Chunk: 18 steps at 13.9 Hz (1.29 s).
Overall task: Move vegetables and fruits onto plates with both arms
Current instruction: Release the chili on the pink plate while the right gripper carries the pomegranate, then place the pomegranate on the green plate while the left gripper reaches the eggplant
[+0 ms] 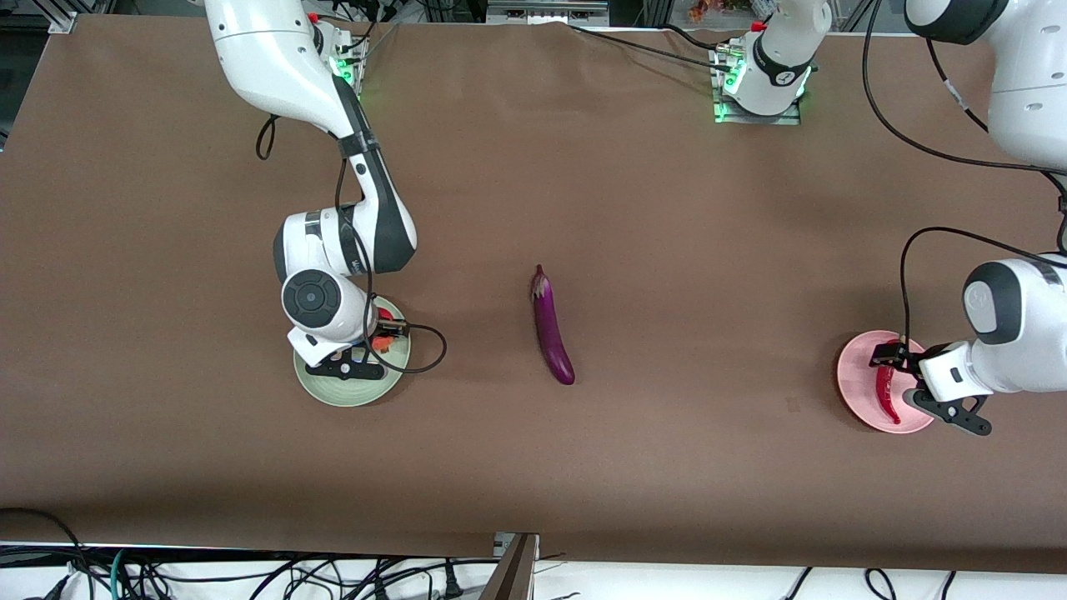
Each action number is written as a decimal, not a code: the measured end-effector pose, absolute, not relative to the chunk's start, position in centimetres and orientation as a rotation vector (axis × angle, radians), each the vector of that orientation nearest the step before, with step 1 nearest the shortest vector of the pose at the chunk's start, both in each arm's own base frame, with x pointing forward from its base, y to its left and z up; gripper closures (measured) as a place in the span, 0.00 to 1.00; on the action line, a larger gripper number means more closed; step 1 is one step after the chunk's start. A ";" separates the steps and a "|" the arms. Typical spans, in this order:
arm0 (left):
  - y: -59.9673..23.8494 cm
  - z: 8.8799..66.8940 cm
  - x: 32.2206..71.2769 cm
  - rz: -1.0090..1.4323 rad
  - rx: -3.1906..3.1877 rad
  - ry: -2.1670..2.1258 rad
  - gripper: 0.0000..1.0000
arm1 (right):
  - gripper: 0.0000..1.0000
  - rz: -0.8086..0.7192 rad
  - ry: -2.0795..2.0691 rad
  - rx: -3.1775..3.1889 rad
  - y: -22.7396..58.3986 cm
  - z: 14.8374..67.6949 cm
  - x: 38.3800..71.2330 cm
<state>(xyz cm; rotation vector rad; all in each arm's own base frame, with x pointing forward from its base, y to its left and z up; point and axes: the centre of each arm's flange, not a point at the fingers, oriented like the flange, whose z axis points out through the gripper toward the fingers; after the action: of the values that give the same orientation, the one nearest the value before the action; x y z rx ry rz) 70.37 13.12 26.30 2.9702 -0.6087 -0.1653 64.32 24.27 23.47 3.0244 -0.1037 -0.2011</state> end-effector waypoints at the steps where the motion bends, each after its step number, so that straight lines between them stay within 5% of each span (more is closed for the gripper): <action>1: 11.9 27.4 70.5 -0.167 2.949 -0.553 0.00 | 0.16 -0.204 -0.104 3.017 24.0 23.1 64.3; 8: -4.2 28.0 71.0 -0.242 2.841 -0.107 0.00 | 0.15 -0.171 -0.126 2.995 22.2 21.4 65.2; 11: -18.2 28.2 70.1 -0.191 2.869 0.127 0.00 | 0.00 -0.121 -0.117 3.008 21.9 22.6 66.0; 14: -28.9 26.5 67.6 -0.132 2.837 0.354 0.00 | 0.00 -0.045 0.002 3.032 19.6 29.1 67.8; 18: -39.5 23.2 62.8 -0.118 2.825 0.493 0.00 | 0.00 -0.131 0.223 3.044 14.2 40.8 67.8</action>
<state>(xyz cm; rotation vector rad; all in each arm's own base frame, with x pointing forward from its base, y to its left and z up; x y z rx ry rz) 62.78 -39.51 23.18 2.8249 0.4934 -0.1183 67.80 14.18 40.77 3.0443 0.2227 -0.1306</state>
